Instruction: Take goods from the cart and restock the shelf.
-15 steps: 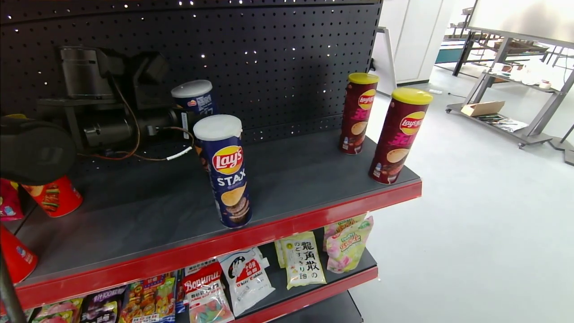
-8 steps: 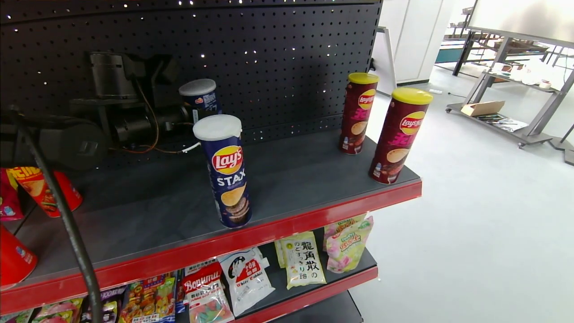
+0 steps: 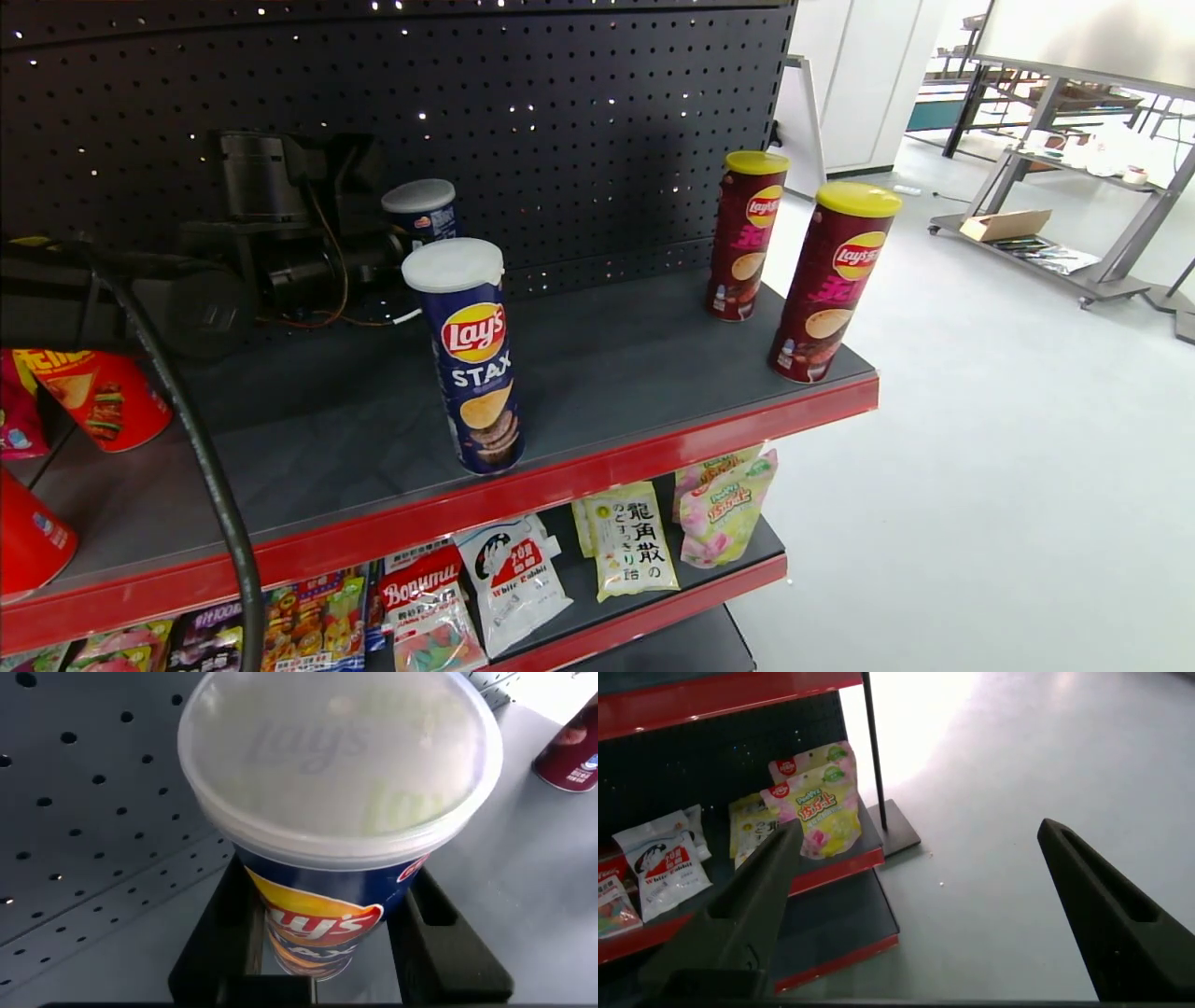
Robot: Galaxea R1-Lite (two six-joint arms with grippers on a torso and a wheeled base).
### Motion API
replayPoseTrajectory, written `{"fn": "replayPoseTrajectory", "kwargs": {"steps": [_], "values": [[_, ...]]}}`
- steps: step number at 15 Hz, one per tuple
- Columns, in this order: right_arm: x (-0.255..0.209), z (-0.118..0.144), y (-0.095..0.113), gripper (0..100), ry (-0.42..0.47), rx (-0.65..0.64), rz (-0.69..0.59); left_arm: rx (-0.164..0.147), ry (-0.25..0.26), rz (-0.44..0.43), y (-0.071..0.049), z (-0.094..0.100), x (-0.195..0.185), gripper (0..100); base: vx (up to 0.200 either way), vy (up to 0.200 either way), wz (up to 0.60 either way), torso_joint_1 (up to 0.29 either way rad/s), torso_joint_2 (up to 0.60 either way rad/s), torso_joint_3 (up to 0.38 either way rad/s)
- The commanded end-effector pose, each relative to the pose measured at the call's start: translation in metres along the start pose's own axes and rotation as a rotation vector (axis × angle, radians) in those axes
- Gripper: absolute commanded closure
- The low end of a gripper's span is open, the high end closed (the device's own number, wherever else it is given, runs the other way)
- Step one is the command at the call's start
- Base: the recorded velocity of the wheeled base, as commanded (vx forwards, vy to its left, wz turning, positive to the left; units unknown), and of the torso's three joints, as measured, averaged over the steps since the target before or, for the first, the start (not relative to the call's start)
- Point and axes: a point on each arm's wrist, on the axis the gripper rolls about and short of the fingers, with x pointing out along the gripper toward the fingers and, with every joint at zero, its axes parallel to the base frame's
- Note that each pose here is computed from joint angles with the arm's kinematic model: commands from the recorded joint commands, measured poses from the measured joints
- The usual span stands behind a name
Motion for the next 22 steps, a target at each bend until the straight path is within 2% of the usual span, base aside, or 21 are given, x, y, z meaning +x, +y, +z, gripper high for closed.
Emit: {"fn": "replayPoseTrajectory", "kwargs": {"steps": [1, 5, 8, 14, 15, 22], "values": [[0.0, 0.0, 0.0, 0, 0.001, 0.0, 0.001, 0.0, 0.0, 0.0, 0.0, 0.0, 0.0, 100, 0.0, 0.0, 0.0, 0.0, 0.0, 0.0], [0.0, 0.0, 0.0, 0, 0.003, 0.0, 0.001, 0.003, -0.003, -0.006, -0.002, 0.001, 0.0, 100, 0.0, 0.0, 0.0, 0.0, 0.0, 0.0], [0.0, 0.0, 0.0, 0, 0.001, 0.0, 0.001, 0.028, 0.005, -0.006, -0.002, -0.001, 0.0, 100, 0.0, 0.0, 0.0, 0.0, 0.0, 0.0], [0.0, 0.0, 0.0, 0, 0.001, 0.0, 0.0, 0.028, 0.009, -0.006, -0.002, -0.002, 0.0, 100, 0.0, 0.0, 0.0, 0.0, 0.0, 0.0], [0.0, 0.0, 0.0, 0, 0.001, 0.0, 0.0, 0.028, 0.011, -0.006, -0.002, -0.002, 0.0, 0, 0.0, 0.0, 0.0, 0.0, 0.0, 0.0], [0.0, 0.0, 0.0, 0, 0.001, 0.0, 0.0, 0.023, 0.028, 0.003, 0.0, -0.006, -0.014, 0, 0.0, 0.0, 0.0, 0.0, 0.0, 0.0]]}}
